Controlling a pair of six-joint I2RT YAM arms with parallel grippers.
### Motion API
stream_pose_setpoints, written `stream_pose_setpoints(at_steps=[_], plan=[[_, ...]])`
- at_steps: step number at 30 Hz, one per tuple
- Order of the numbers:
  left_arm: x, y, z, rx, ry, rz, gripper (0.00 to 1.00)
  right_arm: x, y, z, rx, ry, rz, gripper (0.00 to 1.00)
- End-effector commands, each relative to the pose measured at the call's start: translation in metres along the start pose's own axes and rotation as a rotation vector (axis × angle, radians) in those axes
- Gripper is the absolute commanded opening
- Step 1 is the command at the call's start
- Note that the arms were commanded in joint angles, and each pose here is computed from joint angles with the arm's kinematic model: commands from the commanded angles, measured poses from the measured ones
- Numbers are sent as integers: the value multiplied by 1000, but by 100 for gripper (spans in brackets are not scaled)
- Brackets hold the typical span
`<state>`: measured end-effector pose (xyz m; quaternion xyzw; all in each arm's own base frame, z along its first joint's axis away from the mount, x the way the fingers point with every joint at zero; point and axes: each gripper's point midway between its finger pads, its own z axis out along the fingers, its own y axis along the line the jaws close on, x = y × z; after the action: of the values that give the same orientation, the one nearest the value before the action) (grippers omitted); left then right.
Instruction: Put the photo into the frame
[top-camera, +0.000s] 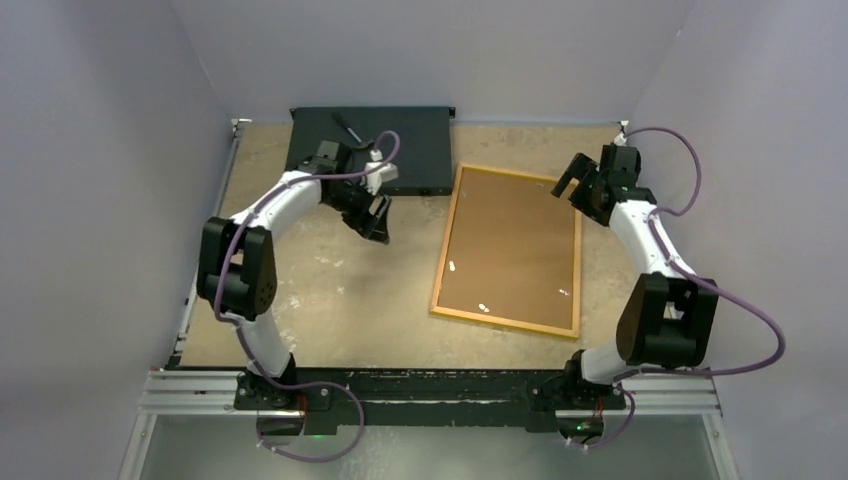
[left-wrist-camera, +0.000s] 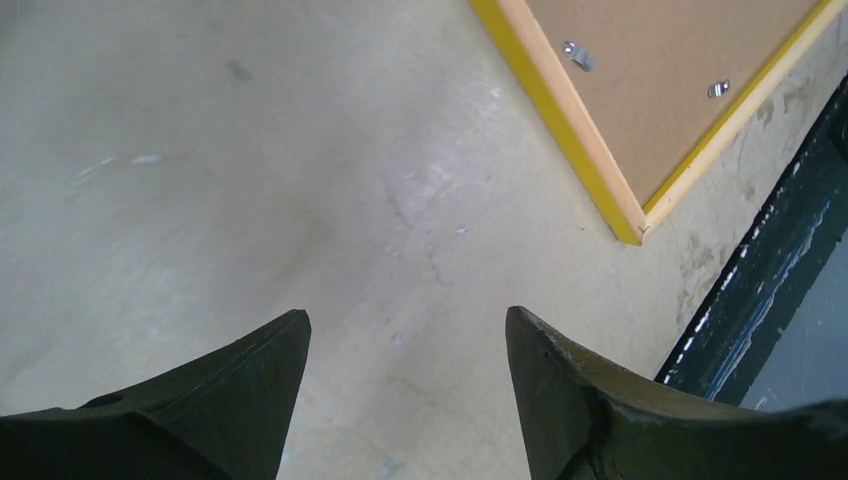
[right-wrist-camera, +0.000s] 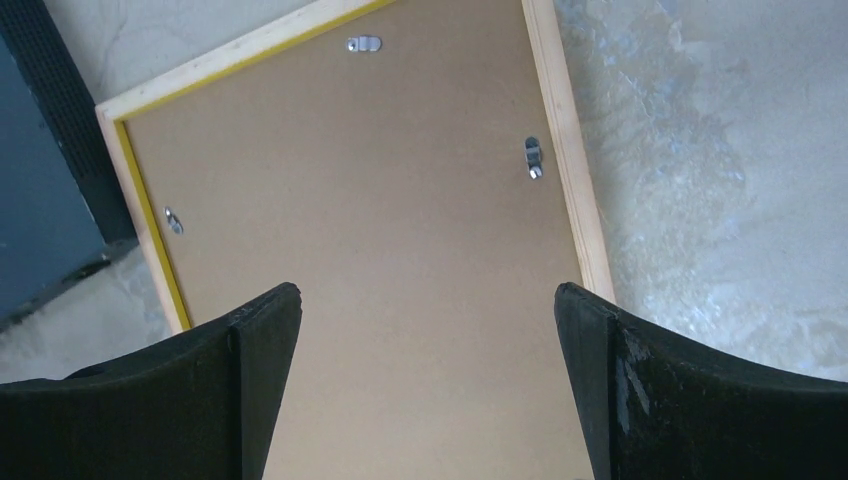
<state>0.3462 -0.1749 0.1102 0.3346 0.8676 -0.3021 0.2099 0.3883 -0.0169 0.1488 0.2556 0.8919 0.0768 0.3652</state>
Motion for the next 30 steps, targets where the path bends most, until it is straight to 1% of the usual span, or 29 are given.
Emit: stream_pose_setpoints(at_steps=[1, 3, 7, 10, 12, 13, 15, 16, 19, 20, 22, 26, 30], plan=[[-15, -25, 33, 31, 20, 74, 72, -12, 3, 26, 5, -38, 71, 99], [-19, -35, 50, 47, 23, 84, 74, -17, 1, 37, 27, -42, 79, 99], [-27, -42, 78, 84, 11, 55, 75, -29, -6, 53, 57, -57, 118, 99], [-33, -42, 98, 118, 1, 19, 74, -42, 7, 57, 1, -98, 119, 99], [-37, -43, 109, 137, -6, 3, 71, -42, 29, 59, -74, -110, 109, 99], [-40, -44, 113, 145, -11, -4, 69, -37, 42, 60, -115, -98, 101, 97], [-42, -47, 121, 163, -10, -10, 66, -20, 72, 60, -180, -57, 59, 91], [-42, -50, 125, 175, -5, -15, 63, -5, 91, 57, -223, -27, 21, 86], [-38, -56, 130, 206, 4, -28, 55, 40, 127, 40, -333, 48, -51, 68], [-35, -59, 131, 220, 7, -34, 53, 56, 134, 34, -368, 76, -64, 65], [-27, -67, 133, 254, 21, -55, 50, 86, 141, 20, -437, 138, -71, 61], [-16, -83, 134, 304, 36, -74, 48, 140, 146, -5, -558, 240, -78, 60], [-5, -93, 139, 321, 59, -66, 46, 173, 154, -23, -635, 298, -82, 55]])
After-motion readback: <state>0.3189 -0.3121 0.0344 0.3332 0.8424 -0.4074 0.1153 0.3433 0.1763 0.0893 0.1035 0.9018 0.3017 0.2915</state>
